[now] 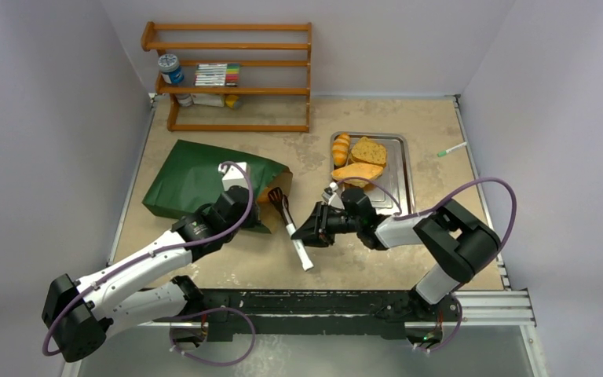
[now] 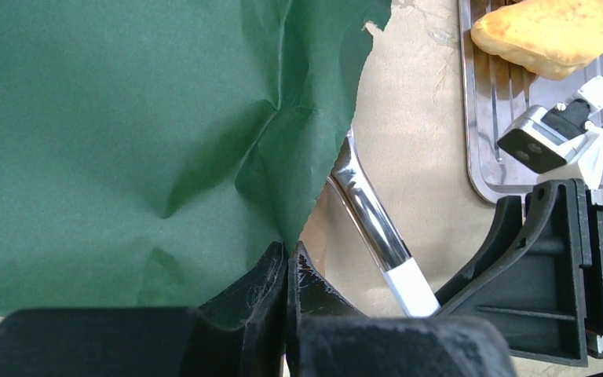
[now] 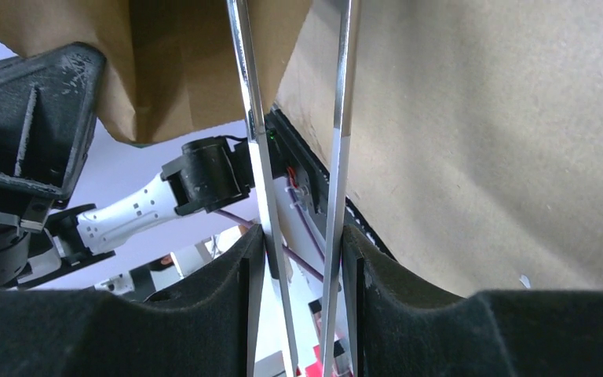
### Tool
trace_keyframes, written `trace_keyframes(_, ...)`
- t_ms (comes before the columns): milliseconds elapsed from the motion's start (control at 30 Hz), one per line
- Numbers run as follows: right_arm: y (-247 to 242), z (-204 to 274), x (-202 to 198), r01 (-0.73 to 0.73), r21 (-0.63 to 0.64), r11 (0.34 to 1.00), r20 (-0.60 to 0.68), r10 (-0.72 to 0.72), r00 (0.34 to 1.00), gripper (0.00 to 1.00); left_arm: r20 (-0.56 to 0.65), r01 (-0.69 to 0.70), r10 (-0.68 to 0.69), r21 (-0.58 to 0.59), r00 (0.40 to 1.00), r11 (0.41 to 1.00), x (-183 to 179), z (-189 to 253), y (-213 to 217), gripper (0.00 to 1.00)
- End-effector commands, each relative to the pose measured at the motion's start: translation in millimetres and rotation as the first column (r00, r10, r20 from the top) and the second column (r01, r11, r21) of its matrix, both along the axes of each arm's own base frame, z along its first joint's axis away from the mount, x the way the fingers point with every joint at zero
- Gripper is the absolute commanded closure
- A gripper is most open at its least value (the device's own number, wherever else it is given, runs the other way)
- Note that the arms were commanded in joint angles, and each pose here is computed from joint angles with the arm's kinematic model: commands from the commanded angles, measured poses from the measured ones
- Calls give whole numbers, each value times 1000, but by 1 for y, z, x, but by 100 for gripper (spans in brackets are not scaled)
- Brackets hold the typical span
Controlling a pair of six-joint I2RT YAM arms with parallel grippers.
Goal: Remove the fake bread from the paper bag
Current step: Take out the fake bread from the paper bag.
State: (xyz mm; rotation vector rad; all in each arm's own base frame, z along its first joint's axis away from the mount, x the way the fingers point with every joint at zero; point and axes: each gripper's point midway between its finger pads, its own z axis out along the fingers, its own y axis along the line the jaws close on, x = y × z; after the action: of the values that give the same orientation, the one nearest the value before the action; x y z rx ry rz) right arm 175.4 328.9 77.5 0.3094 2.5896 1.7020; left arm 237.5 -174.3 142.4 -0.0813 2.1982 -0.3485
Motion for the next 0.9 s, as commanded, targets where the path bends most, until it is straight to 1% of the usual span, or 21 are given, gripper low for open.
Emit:
trace_keyframes(0, 14, 26, 11, -51, 81, 995, 66, 46, 997, 59, 55, 3, -2, -12, 998, 1000, 7, 12, -4, 100)
trace_keyframes(333, 17, 34, 11, -122, 96, 988, 61, 117, 991, 59, 44, -2, 1, 17, 999, 1000, 2, 6, 4, 100)
trace_keyframes(600, 11, 28, 11, -163, 85, 983, 42, 160, 986, 59, 46, -46, 45, 20, 998, 999, -7, 3, 22, 100)
trace_keyframes(867, 17, 17, 19, -215, 79, 973, 37, 212, 976, 59, 41, -57, 56, 20, 998, 998, -12, 0, 26, 100)
